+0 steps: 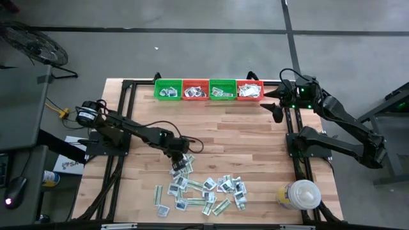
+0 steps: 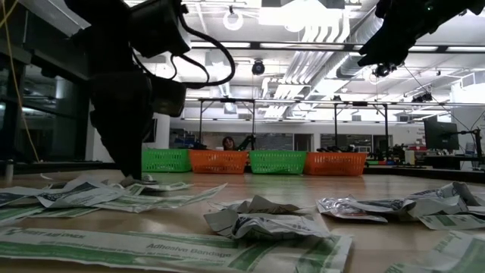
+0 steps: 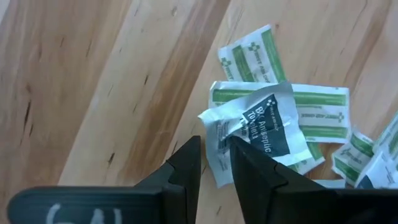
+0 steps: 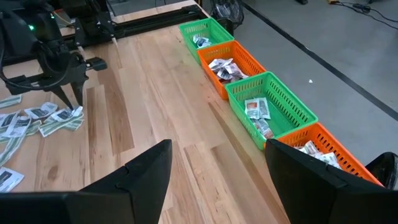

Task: Pick & Place First Aid Supplies
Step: Put the gray towelette pack in the left orange bin

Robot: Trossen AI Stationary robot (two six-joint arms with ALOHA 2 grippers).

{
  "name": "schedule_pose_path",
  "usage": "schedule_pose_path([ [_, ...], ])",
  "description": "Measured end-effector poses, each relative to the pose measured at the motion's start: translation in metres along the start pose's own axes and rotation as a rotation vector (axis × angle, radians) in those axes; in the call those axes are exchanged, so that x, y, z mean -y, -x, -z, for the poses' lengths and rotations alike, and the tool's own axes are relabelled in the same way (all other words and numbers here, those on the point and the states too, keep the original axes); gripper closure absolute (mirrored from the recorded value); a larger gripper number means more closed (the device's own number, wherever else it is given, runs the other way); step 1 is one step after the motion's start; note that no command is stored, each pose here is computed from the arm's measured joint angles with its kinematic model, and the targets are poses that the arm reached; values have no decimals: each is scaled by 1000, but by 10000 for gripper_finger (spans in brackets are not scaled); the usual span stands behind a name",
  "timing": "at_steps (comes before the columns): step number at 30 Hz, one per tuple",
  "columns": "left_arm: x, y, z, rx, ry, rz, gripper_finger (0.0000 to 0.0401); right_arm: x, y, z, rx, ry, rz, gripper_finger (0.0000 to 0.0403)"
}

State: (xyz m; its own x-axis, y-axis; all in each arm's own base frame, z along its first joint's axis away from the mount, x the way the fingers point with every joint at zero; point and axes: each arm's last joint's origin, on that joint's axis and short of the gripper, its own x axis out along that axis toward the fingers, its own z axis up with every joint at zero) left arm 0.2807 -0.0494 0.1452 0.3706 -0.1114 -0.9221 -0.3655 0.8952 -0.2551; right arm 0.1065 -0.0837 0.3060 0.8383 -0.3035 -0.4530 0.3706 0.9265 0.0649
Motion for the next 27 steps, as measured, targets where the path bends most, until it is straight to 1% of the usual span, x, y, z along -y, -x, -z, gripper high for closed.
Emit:
schedule_pose_path([
  [12,1,0,-1,25,9,46,318,0,0,0,0,1,3,151],
  [21,1,1,-1,22,25,36,319,0,0,0,0,1,4,151],
  [23,1,1,-1,22,28,36,325,0,0,0,0,1,4,151],
  [27,1,1,-1,32,28,40,351,0,0,0,-2,1,4,151],
])
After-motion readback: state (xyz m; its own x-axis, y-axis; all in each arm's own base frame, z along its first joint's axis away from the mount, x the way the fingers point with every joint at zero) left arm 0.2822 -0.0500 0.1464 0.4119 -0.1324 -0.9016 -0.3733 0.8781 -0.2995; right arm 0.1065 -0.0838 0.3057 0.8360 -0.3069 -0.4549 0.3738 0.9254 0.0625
